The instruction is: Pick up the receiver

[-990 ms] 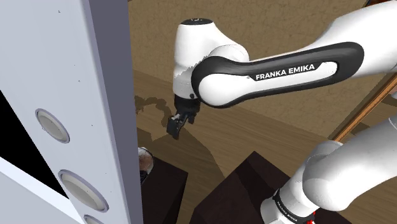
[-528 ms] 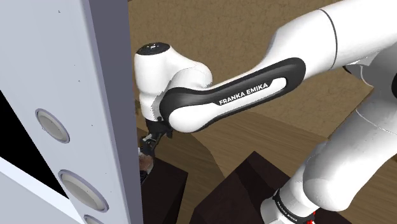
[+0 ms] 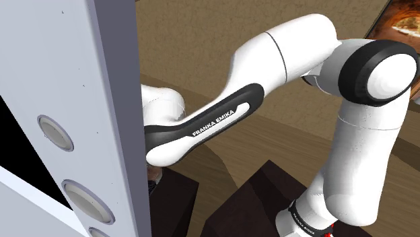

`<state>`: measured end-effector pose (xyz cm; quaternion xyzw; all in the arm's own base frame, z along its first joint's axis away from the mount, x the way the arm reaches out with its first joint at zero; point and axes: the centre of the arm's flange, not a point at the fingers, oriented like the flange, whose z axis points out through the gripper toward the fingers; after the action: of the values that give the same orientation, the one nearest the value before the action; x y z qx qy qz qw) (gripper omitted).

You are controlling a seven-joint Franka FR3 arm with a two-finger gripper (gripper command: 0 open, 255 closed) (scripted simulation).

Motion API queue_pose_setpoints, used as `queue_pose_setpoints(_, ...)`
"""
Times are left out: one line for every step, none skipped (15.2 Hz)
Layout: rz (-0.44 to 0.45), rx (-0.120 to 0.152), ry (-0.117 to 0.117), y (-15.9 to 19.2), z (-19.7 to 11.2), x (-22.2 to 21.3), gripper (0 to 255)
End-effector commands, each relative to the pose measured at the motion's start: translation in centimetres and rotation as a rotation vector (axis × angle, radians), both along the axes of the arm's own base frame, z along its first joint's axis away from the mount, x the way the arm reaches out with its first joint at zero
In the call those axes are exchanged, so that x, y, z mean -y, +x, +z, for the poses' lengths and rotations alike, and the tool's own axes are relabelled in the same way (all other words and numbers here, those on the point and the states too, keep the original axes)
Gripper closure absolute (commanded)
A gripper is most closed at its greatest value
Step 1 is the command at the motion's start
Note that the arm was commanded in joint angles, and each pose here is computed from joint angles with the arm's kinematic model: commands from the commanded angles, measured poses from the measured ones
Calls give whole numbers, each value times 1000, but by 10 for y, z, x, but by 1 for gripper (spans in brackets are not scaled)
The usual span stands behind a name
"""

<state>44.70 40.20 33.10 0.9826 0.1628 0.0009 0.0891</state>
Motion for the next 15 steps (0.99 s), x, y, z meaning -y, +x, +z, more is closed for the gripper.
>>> queue_pose_setpoints(7, 0, -15, 4, -23, -19, 0)
queue_pose_setpoints(11, -1, -21, 7, -32, -29, 0)
queue_pose_setpoints(15, -2, -28, 10, -42, -39, 0)
queue_pose_setpoints(19, -3, -35, 13, -52, -49, 0)
queue_pose_setpoints(20, -3, -37, 14, -55, -52, 0)
queue_pose_setpoints(20, -3, -37, 14, -60, -52, 0)
queue_pose_setpoints(20, -3, -37, 14, -65, -52, 0)
queue_pose_setpoints(20, -3, -37, 14, -71, -52, 0)
queue_pose_setpoints(20, -3, -37, 14, -76, -52, 0)
queue_pose_setpoints(20, -3, -37, 14, -81, -52, 0)
queue_pose_setpoints(20, -3, -37, 14, -86, -52, 0)
queue_pose_setpoints(20, -3, -37, 14, -95, -52, 0)
queue_pose_setpoints(20, -3, -37, 14, -95, -52, 0)
queue_pose_setpoints(20, -3, -37, 14, -95, -52, 0)
queue_pose_setpoints(20, -3, -37, 13, -96, -52, 255)
